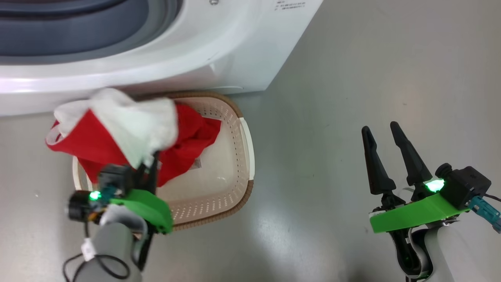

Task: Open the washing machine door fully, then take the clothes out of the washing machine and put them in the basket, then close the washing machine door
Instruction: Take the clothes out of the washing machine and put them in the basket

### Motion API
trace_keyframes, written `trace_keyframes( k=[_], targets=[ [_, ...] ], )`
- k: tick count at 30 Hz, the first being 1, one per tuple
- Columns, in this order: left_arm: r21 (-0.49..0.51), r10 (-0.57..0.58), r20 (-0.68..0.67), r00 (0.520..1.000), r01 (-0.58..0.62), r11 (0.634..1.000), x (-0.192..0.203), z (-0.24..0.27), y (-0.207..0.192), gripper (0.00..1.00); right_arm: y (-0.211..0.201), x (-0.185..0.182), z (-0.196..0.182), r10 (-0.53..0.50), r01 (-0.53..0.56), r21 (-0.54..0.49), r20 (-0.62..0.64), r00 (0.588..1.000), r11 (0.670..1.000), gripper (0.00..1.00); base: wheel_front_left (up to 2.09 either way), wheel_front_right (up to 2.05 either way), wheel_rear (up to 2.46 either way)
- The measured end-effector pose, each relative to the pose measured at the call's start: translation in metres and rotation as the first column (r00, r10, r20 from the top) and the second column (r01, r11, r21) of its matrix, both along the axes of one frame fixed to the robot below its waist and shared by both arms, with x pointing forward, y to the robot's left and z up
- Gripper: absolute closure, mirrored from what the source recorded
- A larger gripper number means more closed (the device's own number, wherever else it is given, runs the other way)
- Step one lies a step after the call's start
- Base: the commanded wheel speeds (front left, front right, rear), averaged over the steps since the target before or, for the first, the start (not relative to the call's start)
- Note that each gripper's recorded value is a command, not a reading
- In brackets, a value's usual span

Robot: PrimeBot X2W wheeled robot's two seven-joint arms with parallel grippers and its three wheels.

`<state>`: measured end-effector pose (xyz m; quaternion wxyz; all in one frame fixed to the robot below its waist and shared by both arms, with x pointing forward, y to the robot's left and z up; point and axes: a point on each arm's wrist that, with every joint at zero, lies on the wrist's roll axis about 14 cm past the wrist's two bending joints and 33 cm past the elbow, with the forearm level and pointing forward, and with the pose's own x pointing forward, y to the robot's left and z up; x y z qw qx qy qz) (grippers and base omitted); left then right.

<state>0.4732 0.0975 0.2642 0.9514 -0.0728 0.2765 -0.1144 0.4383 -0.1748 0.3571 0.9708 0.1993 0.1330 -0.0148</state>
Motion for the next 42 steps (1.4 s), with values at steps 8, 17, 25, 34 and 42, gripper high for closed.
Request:
trace_keyframes(
  k=[8, 17, 25, 34, 42],
  targets=[
    [-0.042, -0.076, -0.113, 0.991, 0.071, 0.997, -0.01, -0.035, -0.029, 1.0, -0.002, 0.006, -0.017, -0.004, 0.004, -0.005, -0.028, 1.0, 1.0, 0.0, 0.0, 0.0, 0.0],
    [-0.038, -0.083, -0.135, 0.987, 0.078, 0.996, -0.001, -0.048, -0.027, 0.2, -0.007, 0.007, -0.026, -0.018, 0.018, 0.0, -0.046, 0.999, 1.0, 0.0, 0.0, 0.0, 0.0],
    [-0.041, -0.052, -0.069, 0.996, 0.05, 0.998, 0.009, -0.02, -0.02, 0.0, -0.006, 0.008, -0.009, -0.02, 0.02, 0.005, -0.01, 1.0, 1.0, 0.0, 0.0, 0.0, 0.0],
    [-0.035, 0.005, 0.011, 1.0, -0.005, 0.999, -0.002, 0.021, -0.001, 0.0, -0.002, -0.001, 0.021, -0.003, 0.003, -0.009, 0.045, 0.999, 1.0, 0.0, 0.0, 0.0, 0.0],
    [-0.024, 0.069, 0.172, 0.983, -0.066, 0.998, -0.005, 0.083, 0.023, 0.0, 0.002, -0.025, 0.044, 0.014, -0.012, -0.026, 0.075, 0.997, 1.0, 0.0, 0.0, 0.0, 0.0]
  ],
)
